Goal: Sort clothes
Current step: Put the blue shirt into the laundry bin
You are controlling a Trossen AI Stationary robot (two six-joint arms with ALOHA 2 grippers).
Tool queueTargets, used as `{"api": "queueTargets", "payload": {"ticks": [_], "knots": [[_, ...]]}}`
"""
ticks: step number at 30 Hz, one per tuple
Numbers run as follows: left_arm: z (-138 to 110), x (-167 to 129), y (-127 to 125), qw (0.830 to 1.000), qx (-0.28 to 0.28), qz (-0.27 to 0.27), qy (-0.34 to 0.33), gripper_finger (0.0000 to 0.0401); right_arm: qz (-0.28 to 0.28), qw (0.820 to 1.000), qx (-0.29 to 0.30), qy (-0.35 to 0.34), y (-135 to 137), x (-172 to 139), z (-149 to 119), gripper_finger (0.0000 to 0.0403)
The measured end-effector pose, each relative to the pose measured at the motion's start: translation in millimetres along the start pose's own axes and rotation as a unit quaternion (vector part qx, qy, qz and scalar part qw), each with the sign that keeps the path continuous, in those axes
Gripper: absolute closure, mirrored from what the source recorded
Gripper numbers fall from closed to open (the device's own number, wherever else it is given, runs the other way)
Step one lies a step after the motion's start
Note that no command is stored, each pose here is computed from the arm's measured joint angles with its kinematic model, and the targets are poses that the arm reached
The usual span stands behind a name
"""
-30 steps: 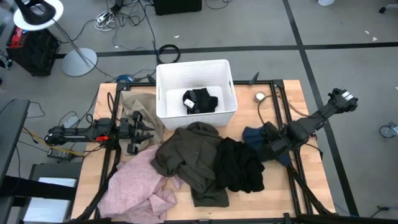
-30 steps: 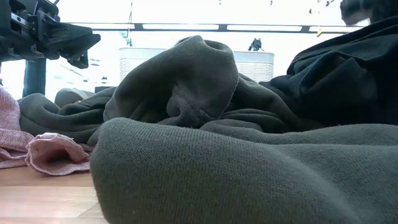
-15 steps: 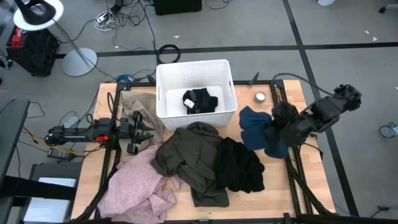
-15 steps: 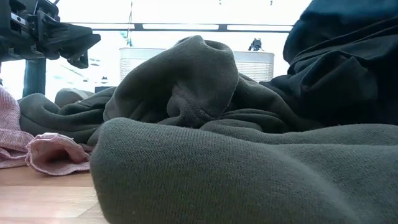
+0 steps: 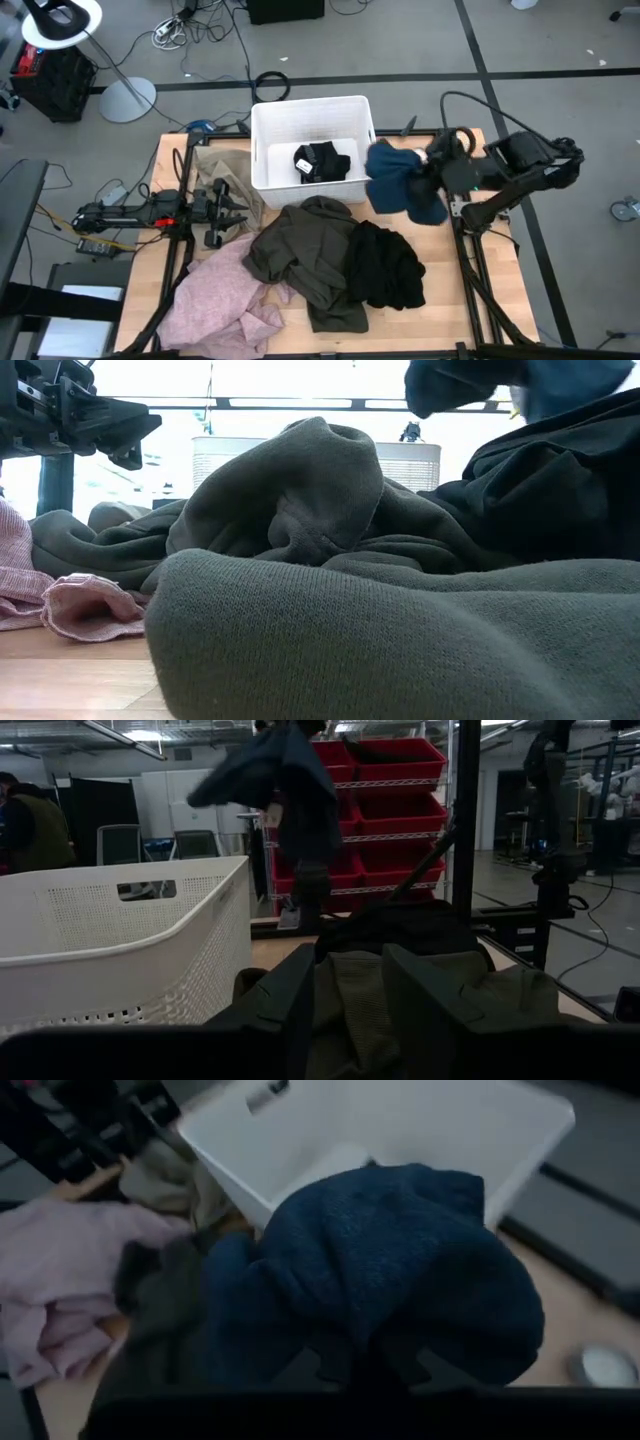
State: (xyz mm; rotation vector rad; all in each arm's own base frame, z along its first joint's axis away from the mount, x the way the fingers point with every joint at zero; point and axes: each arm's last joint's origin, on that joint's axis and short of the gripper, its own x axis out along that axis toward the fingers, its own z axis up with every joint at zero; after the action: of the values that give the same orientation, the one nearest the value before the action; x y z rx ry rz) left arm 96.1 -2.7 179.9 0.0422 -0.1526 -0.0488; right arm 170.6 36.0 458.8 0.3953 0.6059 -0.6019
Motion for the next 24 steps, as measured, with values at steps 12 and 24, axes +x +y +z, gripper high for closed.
{"api": "queueTargets", "payload": {"ticks": [12,24], "knots": [[0.0,0.0,0.0,1.0,0.0,0.0,0.0,0.0276,0.035,0.997,-0.05,-0.038,6.5,58.2,74.1,0.0396],[0.0,0.0,0.0,1.0,0.0,0.0,0.0,0.0276,0.07,0.991,-0.088,-0.071,-7.1,129.6,133.2,0.0395]]}}
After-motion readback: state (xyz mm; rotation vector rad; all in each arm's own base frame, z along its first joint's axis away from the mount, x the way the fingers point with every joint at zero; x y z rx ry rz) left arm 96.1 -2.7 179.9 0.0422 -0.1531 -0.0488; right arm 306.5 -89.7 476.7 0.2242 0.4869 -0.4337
